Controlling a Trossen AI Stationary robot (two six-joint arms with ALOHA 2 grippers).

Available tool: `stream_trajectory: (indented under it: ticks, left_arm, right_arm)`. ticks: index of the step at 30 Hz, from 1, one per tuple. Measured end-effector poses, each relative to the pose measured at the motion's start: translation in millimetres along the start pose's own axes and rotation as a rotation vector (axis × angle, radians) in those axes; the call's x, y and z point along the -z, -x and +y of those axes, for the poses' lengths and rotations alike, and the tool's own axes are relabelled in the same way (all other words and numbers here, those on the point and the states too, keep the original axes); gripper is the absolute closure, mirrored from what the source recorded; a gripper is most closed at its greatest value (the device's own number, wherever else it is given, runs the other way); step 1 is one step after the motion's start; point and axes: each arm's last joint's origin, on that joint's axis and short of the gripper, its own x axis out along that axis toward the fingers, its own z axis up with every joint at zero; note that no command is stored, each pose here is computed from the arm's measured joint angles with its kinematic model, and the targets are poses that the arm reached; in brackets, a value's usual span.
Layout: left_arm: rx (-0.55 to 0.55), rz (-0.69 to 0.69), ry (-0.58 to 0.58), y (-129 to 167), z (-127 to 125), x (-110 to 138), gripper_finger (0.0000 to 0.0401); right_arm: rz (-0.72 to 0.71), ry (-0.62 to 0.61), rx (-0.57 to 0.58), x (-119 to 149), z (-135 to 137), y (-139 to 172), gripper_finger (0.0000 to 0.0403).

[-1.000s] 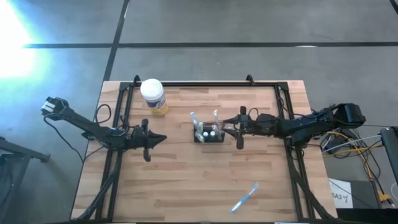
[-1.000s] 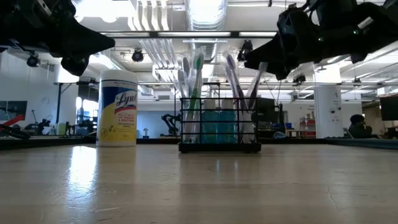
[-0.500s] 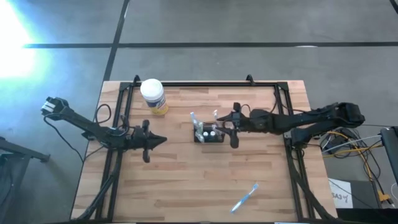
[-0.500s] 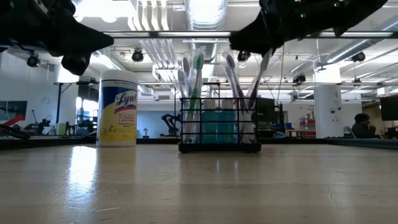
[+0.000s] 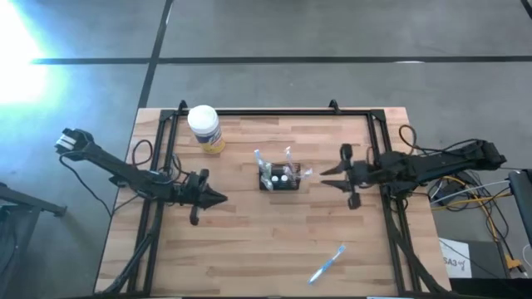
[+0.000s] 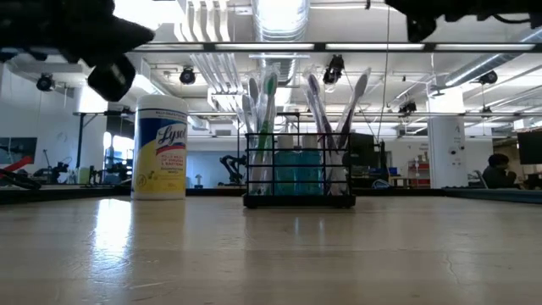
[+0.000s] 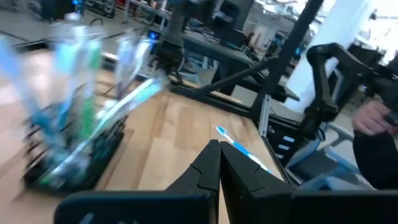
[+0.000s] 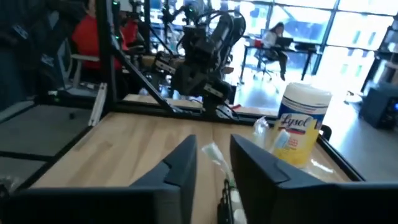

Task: Pick & Place toothbrushing station
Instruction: Put the blue toothbrush into the black mesh organizer

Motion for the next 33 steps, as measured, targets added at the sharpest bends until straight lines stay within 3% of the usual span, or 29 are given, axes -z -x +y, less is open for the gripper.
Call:
stream_trajectory:
  ticks: [6,10,13,21,27,33]
  left_arm:
    - [0.010,0.101,-0.094,-53.9,-31.2,-17.2,0.0397]
    - [-0.046,0.240,-0.133,-100.3,-52.2,-23.4,0.0390]
    - [-0.083,0.324,-0.096,-133.6,-67.6,-27.9,0.0387]
    - [0.099,0.443,-0.038,-213.9,-109.3,-32.7,0.0394]
    - [0.077,0.515,-0.106,-267.7,-127.8,-28.0,0.0374]
    - [0.065,0.549,-0.088,-318.7,-136.9,7.9,0.0312]
  right_arm:
    - [-0.017,-0.024,-0.002,35.3,0.3,20.4,0.0385]
    - [-0.092,-0.041,0.000,54.2,0.5,26.9,0.0391]
    - [-0.097,-0.042,0.001,63.3,0.6,30.4,0.0390]
    - [-0.078,-0.067,0.000,65.4,0.3,33.9,0.0390]
    - [0.002,-0.152,-0.002,55.3,-0.2,33.4,0.0390]
    - [0.087,-0.200,-0.001,38.8,-1.1,35.6,0.0390]
